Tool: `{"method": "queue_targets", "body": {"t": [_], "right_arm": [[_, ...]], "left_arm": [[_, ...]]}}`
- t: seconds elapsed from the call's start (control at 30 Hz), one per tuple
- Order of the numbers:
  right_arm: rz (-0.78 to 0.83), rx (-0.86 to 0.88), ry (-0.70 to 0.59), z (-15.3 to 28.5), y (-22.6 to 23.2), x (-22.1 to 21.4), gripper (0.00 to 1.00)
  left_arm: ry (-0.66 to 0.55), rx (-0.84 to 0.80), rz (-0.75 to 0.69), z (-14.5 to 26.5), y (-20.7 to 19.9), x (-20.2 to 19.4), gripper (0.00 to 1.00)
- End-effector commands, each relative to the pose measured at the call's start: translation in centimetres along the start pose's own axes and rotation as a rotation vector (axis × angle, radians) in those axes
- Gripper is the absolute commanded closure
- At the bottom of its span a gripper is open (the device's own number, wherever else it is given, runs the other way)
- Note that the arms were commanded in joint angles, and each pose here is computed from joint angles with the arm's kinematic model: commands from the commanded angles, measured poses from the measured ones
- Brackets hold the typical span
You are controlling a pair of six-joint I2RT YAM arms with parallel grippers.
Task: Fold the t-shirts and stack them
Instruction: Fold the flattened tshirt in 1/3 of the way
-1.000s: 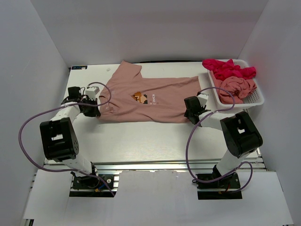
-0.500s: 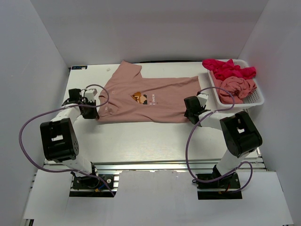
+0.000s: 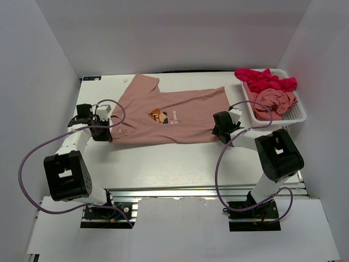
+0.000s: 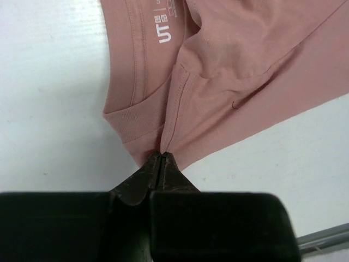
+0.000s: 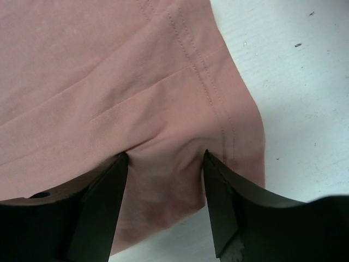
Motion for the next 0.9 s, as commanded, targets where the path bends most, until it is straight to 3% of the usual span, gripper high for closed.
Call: {"method": "queue_targets", "body": {"t": [0.0,0.07,0.13,0.17,0.23,0.27,0.67,0.83,0.87], "right_arm": [[-0.034,-0.015,-0.044,0.5,0.2,1.9,0.34],[-0.041,0.002,-0.049,0.9,0.4,2.3,0.32],[-0.047,0.017,-0.060,1.4,0.7,3.0,0.24],[-0.051,0.020,-0.066,1.6,0.8,3.3,0.21],[-0.059,0.043,-0.093,2.1,1.5,4.7,0.16],[-0.062,0.043,-0.098,2.4,1.6,5.1,0.15],[-0.099,0.083,-0.264,4.9,3.2,14.3,0.13],[-0.059,0.124,-0.302,3.3,4.2,18.0,0.13],[-0.010,0.150,-0.288,2.8,5.0,18.5,0.13]], "left_arm": [[0.033,0.015,-0.016,1.2,-0.2,-1.3,0.99],[0.037,0.007,-0.029,1.4,-0.3,-1.4,0.95],[0.030,0.009,-0.048,1.9,-0.4,-1.2,0.78],[0.023,0.010,-0.058,2.1,-0.4,-0.9,0.43],[-0.010,0.023,-0.071,2.7,-0.2,0.2,0.20],[-0.024,0.025,-0.076,3.0,-0.2,0.7,0.02],[-0.170,0.131,-0.072,5.3,1.6,6.1,0.02],[-0.269,0.102,-0.042,3.2,2.4,10.1,0.02],[-0.311,0.081,-0.057,3.5,2.5,12.5,0.02]]}}
Point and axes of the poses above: each gripper's point midway between its finger pads, its own z axis back along the fingers, its own y axis along the line the jaws close on, x = y × z, the point moved 1 cm from there along z, back along the fingers, and after that the axes turned 5 degrees about -z, right-handed, at the moved point
